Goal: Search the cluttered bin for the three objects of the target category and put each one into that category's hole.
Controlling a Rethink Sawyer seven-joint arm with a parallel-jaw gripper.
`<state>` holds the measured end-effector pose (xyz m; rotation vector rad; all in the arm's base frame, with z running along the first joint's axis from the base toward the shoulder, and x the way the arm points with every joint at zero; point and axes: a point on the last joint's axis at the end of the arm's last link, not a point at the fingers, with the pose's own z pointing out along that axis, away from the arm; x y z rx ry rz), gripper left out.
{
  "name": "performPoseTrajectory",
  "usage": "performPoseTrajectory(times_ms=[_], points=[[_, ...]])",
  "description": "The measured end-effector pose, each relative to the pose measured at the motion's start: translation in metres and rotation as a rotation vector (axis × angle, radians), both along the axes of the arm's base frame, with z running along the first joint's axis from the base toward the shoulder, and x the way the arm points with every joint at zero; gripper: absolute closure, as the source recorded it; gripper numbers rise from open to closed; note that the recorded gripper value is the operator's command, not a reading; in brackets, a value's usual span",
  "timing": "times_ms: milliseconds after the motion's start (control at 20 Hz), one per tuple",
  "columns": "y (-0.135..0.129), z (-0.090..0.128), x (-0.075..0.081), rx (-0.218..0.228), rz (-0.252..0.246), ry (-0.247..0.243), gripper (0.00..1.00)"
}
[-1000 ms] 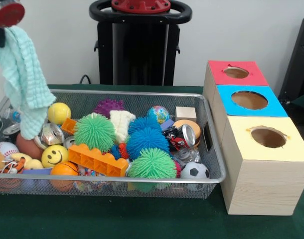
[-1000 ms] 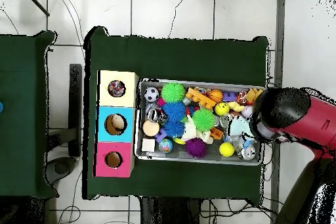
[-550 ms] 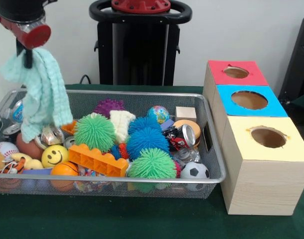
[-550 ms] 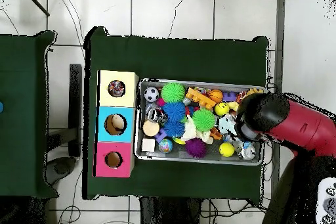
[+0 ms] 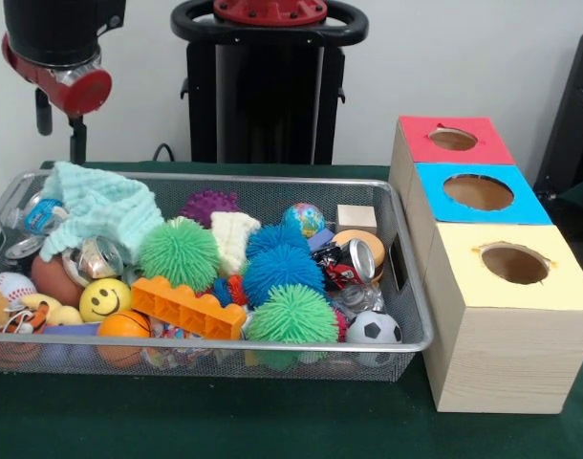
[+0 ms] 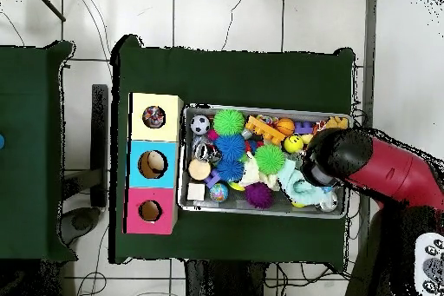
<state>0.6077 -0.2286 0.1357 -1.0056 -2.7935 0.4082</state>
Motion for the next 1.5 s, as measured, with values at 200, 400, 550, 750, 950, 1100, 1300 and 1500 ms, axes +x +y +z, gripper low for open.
performPoseTrajectory(times_ms=[200,400,550,750,950,1100,1300,1500], points=[[0.002,0.0,0.0,0.002,0.003,-0.007,0.0],[0.003,0.007,0.012,-0.006,0.017,-0.068,0.0],[0.001,0.012,0.023,-0.029,0.029,-0.134,0.0],[-0.003,0.015,0.036,-0.049,0.037,-0.195,0.0],[-0.005,0.005,0.051,-0.049,0.037,-0.236,0.0],[-0.002,-0.014,0.063,-0.032,0.037,-0.259,0.0],[0.007,-0.041,0.076,-0.003,0.041,-0.284,0.0],[0.023,-0.077,0.083,0.031,0.042,-0.311,0.0]])
